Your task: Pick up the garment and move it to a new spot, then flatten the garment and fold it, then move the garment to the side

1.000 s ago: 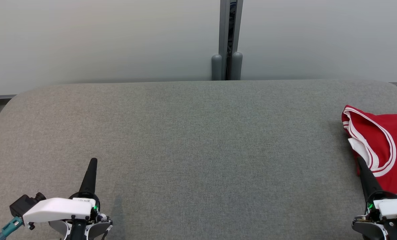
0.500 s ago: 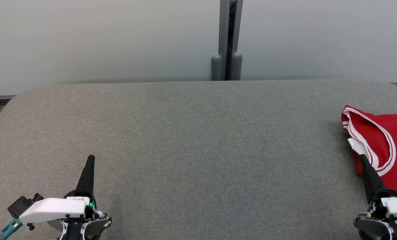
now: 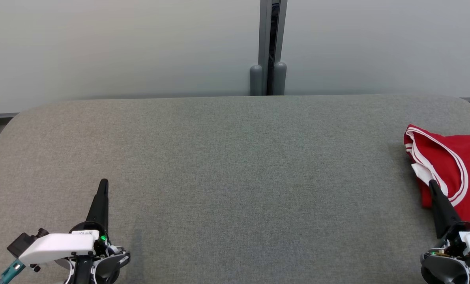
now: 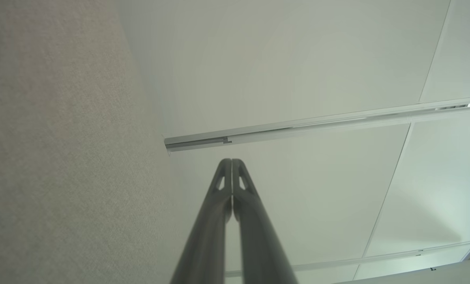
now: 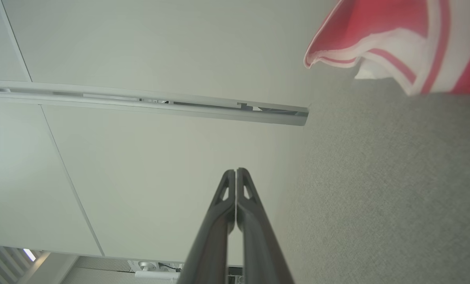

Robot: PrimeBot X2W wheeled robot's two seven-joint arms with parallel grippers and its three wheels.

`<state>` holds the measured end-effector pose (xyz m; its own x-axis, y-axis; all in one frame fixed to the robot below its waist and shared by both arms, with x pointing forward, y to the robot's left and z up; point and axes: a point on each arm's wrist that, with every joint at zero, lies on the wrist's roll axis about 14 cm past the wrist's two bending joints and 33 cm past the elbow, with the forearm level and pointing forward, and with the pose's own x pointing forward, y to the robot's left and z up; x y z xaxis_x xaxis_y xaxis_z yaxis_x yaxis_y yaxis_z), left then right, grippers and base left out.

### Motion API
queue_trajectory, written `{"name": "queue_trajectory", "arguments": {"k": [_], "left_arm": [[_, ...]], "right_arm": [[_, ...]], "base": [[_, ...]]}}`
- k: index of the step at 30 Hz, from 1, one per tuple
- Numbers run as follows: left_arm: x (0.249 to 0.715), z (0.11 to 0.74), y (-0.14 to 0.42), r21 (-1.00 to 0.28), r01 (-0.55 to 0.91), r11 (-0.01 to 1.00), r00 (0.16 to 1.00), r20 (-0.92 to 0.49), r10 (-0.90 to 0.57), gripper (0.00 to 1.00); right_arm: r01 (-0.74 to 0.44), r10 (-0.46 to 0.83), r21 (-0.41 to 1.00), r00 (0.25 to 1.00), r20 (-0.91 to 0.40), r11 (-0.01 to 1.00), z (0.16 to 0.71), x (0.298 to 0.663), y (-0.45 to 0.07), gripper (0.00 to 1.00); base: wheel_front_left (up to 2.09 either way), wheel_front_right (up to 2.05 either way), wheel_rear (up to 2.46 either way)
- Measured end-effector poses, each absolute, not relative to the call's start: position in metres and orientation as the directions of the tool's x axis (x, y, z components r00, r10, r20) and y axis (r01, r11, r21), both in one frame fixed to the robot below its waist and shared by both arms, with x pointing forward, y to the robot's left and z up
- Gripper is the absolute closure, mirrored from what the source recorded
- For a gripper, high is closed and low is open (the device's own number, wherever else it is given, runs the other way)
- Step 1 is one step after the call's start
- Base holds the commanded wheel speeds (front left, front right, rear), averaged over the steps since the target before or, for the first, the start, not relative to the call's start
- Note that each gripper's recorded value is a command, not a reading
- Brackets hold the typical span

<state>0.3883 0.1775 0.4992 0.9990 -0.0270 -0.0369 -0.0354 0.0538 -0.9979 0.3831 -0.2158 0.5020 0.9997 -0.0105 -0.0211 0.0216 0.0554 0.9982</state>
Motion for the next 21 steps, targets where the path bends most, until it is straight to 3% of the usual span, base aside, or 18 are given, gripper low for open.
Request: {"name": "queue_trajectory", "arguments": {"k": [9,21], "left_arm": [[0.3896,0.5035,0.1800,-1.000,-0.012,-0.004,1.000,-0.012,-0.017,1.00],[0.3896,0.5036,0.1802,-1.000,-0.012,-0.005,1.000,-0.012,-0.016,1.00]], "right_arm": [[0.009,-0.017,1.000,1.000,-0.010,-0.003,0.5040,0.3837,-0.2187,1.00],[0.009,-0.018,1.000,1.000,-0.009,-0.005,0.5040,0.3837,-0.2189,1.00]], "base": [[0.00,0.00,0.00],[0.00,0.00,0.00]]}}
